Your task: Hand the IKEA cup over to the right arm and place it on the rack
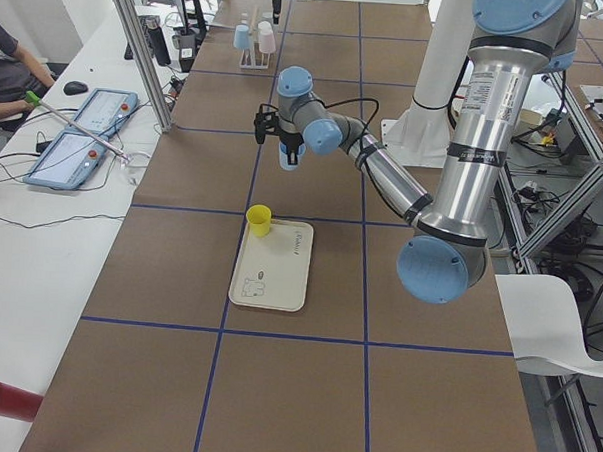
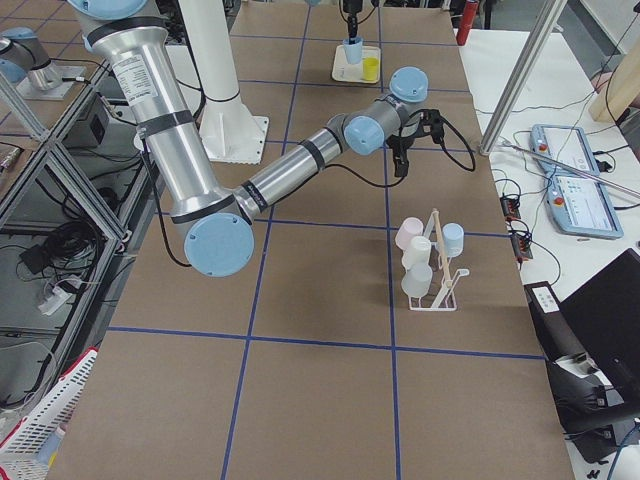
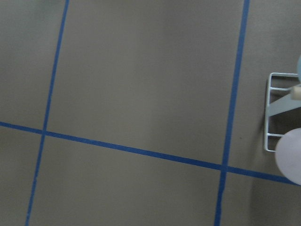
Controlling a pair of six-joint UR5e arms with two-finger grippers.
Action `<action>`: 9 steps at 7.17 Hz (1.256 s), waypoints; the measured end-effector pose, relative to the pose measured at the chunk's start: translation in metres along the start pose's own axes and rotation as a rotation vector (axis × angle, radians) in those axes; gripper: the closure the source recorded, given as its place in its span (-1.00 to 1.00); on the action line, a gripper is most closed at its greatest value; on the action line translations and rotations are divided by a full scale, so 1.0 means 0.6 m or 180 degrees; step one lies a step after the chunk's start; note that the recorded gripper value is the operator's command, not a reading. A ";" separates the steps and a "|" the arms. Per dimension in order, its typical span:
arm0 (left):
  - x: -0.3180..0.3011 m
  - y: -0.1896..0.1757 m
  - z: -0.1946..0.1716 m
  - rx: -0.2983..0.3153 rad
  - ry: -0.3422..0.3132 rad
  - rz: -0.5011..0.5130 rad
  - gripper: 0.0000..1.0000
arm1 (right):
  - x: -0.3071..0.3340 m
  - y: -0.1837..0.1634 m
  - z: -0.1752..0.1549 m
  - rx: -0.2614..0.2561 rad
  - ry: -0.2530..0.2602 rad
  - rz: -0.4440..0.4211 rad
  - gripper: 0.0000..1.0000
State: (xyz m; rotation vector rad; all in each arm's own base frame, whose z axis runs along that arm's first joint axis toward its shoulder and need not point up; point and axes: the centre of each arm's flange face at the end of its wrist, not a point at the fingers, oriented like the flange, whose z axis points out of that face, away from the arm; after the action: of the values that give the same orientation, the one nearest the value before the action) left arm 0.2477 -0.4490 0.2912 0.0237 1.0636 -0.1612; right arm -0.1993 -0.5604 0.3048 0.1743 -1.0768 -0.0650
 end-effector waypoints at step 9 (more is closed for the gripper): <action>0.249 0.106 -0.019 -0.0512 0.2089 -0.1154 1.00 | -0.272 0.227 0.068 0.0261 -0.2624 0.0629 -0.94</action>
State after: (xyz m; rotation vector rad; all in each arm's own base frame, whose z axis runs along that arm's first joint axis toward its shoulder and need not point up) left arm 0.3178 -0.4029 0.1518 -0.2804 1.7296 -0.4131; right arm -0.3168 -0.4083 0.2054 0.1127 -1.9155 0.0960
